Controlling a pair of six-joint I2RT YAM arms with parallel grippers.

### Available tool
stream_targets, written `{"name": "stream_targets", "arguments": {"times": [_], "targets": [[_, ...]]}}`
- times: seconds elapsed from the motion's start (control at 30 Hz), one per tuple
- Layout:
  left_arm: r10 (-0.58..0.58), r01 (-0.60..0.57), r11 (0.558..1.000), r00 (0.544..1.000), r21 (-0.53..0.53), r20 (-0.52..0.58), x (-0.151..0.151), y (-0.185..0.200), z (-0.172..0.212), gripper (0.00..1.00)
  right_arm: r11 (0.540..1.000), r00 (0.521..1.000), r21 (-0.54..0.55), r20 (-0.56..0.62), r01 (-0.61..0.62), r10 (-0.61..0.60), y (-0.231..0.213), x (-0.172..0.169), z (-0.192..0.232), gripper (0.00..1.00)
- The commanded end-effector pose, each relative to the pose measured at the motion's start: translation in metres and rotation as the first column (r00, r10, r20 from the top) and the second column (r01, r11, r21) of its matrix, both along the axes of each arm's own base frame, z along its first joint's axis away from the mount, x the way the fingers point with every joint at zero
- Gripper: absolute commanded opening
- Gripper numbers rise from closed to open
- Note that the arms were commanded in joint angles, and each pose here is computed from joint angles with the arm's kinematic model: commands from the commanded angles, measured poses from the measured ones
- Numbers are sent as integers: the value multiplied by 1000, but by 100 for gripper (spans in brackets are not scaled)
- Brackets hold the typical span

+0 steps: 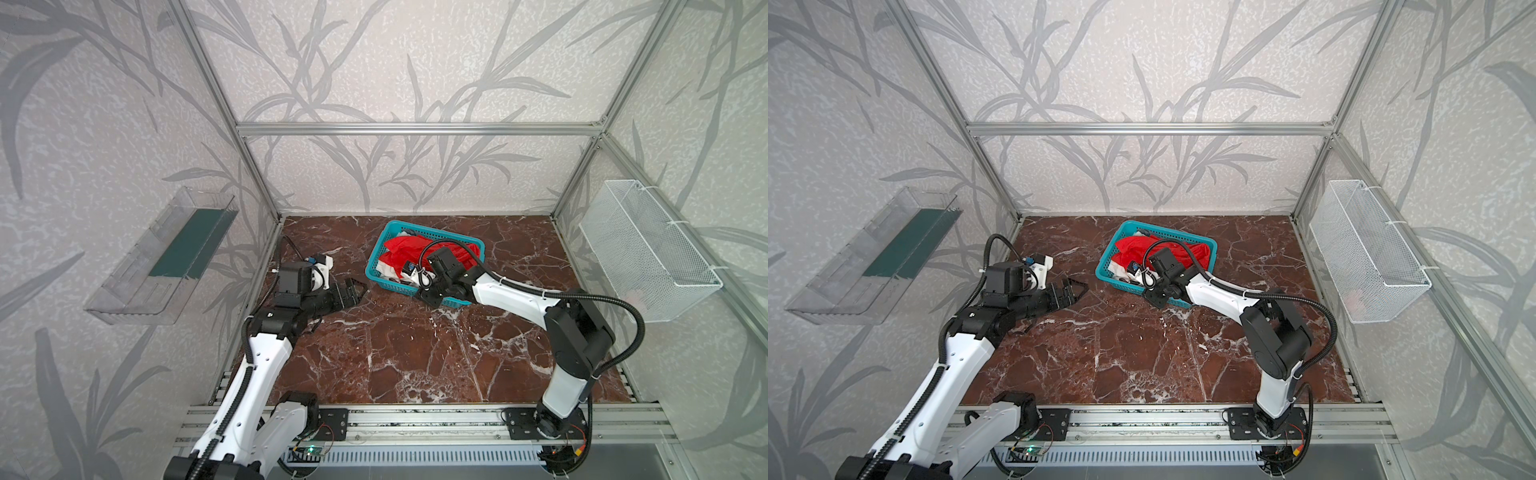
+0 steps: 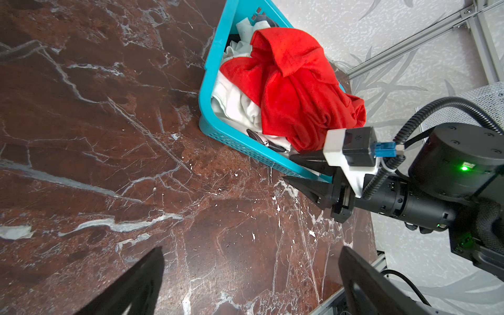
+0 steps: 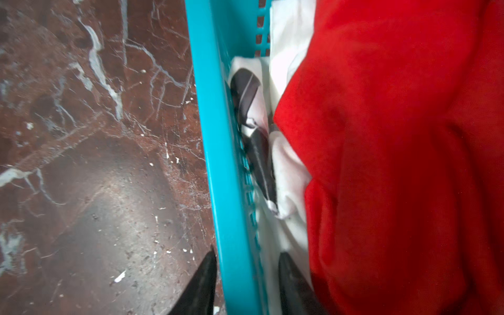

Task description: Fold and stack the t-shirts

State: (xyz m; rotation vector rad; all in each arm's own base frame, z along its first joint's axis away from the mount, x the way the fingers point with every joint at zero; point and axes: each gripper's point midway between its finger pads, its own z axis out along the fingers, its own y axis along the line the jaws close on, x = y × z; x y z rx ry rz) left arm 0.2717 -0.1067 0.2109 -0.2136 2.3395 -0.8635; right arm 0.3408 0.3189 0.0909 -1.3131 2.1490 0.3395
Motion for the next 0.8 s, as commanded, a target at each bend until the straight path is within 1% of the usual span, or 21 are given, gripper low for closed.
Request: {"name": "stream_targets", "arguments": {"times": [0.0,0.07,0.13,0.23,0.33,0.47,0.53,0.6,0.63,0.73,0.77], "targets": [[12,-12,1000,1000,2,-9,0,1,0,99,998,999,-41,32,43,-42,-3,11,2,27],[15,-15,1000,1000,3,-3,1,1,1,99,994,996,-76,49,78,-74,-10,16,2,19],[18,-18,1000,1000,4,0,2,1,1,99,985,988,-102,76,140,-133,-21,23,2,10],[20,-20,1000,1000,-5,8,7,1,2,99,960,963,-121,132,251,-236,-43,36,5,1],[13,-13,1000,1000,-21,8,13,-3,2,99,917,919,-111,147,383,-366,-78,50,11,0],[-16,17,998,1000,-57,12,24,-13,5,99,833,839,-135,195,537,-509,-143,65,17,0],[-63,66,994,998,-86,28,30,-27,11,99,789,796,-135,203,599,-570,-179,69,23,0],[-135,141,980,989,-143,52,41,-50,25,99,756,766,-147,225,638,-603,-211,73,23,0],[-168,175,972,984,-154,59,45,-62,31,99,747,757,-152,245,647,-606,-222,74,23,0],[-276,288,948,956,-136,100,62,-106,52,99,710,718,-158,299,686,-628,-261,80,25,0],[-308,321,938,945,-133,106,68,-122,57,99,708,714,-150,306,690,-630,-270,82,26,0]]}}
